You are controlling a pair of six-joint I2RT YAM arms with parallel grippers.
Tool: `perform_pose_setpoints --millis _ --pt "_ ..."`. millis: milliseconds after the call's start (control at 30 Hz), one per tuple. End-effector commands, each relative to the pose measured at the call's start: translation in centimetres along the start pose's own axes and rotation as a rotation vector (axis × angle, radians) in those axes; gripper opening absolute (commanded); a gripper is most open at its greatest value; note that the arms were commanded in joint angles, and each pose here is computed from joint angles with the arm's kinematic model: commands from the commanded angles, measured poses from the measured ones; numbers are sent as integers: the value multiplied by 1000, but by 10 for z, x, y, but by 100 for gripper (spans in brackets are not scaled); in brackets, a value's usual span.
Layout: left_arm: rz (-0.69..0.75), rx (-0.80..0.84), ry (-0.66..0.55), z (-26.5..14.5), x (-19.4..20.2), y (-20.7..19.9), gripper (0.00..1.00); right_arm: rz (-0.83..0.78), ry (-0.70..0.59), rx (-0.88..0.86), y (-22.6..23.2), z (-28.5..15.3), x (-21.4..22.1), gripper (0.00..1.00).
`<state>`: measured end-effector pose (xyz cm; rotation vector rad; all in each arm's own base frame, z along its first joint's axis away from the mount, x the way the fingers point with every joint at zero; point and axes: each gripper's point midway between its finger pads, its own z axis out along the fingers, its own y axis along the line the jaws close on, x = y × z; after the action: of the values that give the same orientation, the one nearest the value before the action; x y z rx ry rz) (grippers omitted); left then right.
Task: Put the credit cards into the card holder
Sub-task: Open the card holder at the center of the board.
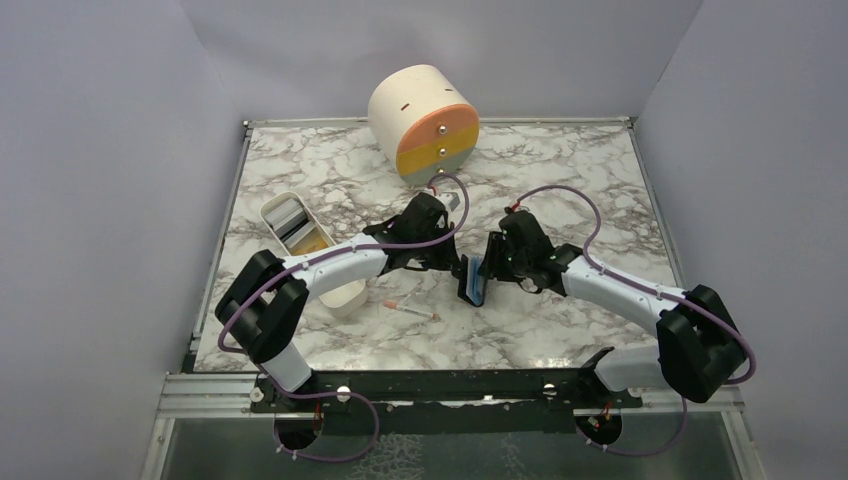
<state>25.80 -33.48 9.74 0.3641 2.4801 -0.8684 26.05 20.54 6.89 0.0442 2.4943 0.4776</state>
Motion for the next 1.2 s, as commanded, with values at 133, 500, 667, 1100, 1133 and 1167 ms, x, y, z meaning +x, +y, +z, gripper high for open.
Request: perform_pose_setpoints --millis 133,500,667,1100,1133,1167 --pt "23 -33 -16 -3 -1 8 0 -33 -5 87 -16 0 0 40" --pt "24 -81 -3 -1 7 21 0 -47 14 209 -39 -1 4 40" --pt "14 -109 -5 0 10 28 0 -47 22 271 -49 -2 5 41" --pt "-7 -119 -1 3 15 32 0 -59 -8 174 -23 -23 -16 41" --pt "-10 -118 -1 3 15 32 0 -57 -14 157 -20 -25 -18 41" --pt "-11 -115 -4 3 13 31 0 -56 -18 141 -17 -26 -19 41"
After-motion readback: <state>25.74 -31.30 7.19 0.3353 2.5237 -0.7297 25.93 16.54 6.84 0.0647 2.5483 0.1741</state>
